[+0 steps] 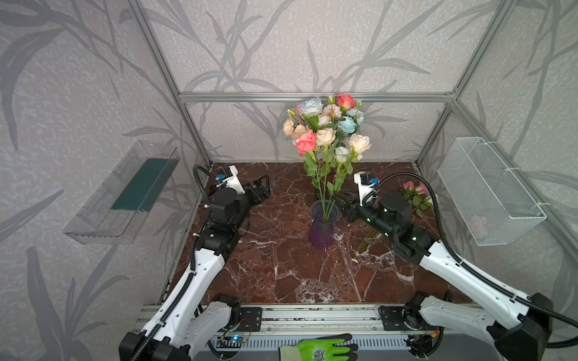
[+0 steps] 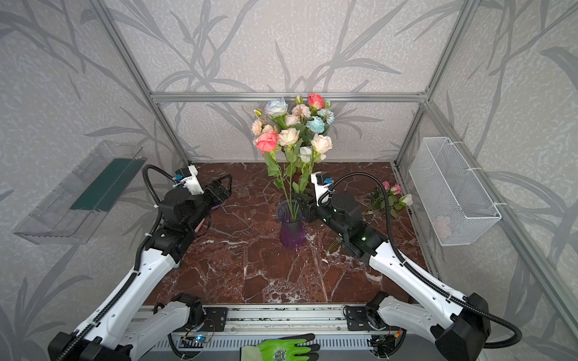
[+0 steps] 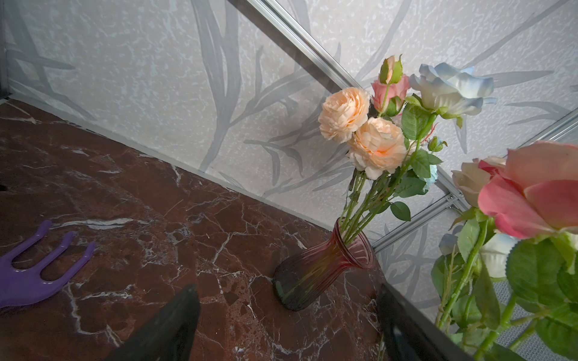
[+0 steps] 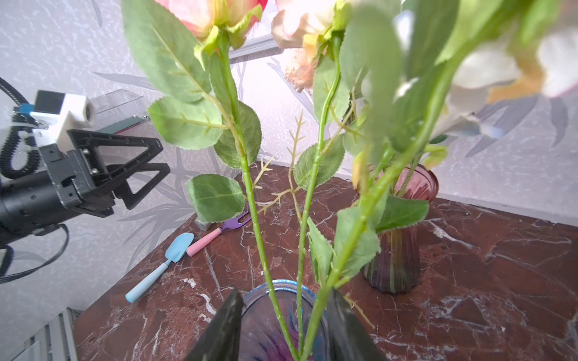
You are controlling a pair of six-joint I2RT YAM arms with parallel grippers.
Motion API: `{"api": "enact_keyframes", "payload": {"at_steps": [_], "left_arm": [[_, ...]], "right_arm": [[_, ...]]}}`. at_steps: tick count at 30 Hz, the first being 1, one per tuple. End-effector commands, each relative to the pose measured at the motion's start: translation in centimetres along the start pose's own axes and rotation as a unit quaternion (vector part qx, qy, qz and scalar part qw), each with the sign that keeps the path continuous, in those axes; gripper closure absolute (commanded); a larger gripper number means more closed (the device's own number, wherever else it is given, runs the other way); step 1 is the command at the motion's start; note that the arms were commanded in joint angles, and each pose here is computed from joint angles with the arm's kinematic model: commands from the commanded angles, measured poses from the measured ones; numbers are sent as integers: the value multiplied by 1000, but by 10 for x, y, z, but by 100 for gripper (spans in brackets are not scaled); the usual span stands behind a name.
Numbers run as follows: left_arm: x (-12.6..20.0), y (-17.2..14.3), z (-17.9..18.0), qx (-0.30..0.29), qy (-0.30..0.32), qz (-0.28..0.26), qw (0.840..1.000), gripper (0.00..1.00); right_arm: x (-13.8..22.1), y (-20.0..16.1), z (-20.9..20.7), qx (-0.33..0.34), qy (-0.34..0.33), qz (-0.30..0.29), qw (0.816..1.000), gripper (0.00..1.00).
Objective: Arrange flowers in a vase
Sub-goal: Place the flower in the vase.
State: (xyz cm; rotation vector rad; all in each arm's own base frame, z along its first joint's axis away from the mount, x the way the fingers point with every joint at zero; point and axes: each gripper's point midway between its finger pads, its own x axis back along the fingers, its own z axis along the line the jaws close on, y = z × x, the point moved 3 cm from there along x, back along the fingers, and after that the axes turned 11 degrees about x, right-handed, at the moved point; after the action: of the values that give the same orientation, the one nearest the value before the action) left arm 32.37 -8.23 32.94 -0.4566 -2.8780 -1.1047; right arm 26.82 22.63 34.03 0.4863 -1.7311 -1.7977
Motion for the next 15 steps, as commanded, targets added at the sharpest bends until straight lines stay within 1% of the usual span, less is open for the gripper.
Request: {"api": "enact_keyframes", "payload": {"at_steps": [1, 7, 10, 15], "left_arm": [[-1, -3, -11, 9, -32, 11, 999, 10], [-3, -9, -14, 6, -38, 21, 999, 10], [-3, -9, -17, 6, -44, 25, 999, 10], [1, -11, -27, 4, -67, 29, 997, 10]], "right_arm": [[13, 5, -1, 4, -8, 2, 1000, 51], [21, 5, -2, 0, -11, 1, 1000, 44], [24, 7, -1, 2, -8, 5, 1000, 44], [42, 18, -3, 3, -16, -10, 1000, 44]]}}
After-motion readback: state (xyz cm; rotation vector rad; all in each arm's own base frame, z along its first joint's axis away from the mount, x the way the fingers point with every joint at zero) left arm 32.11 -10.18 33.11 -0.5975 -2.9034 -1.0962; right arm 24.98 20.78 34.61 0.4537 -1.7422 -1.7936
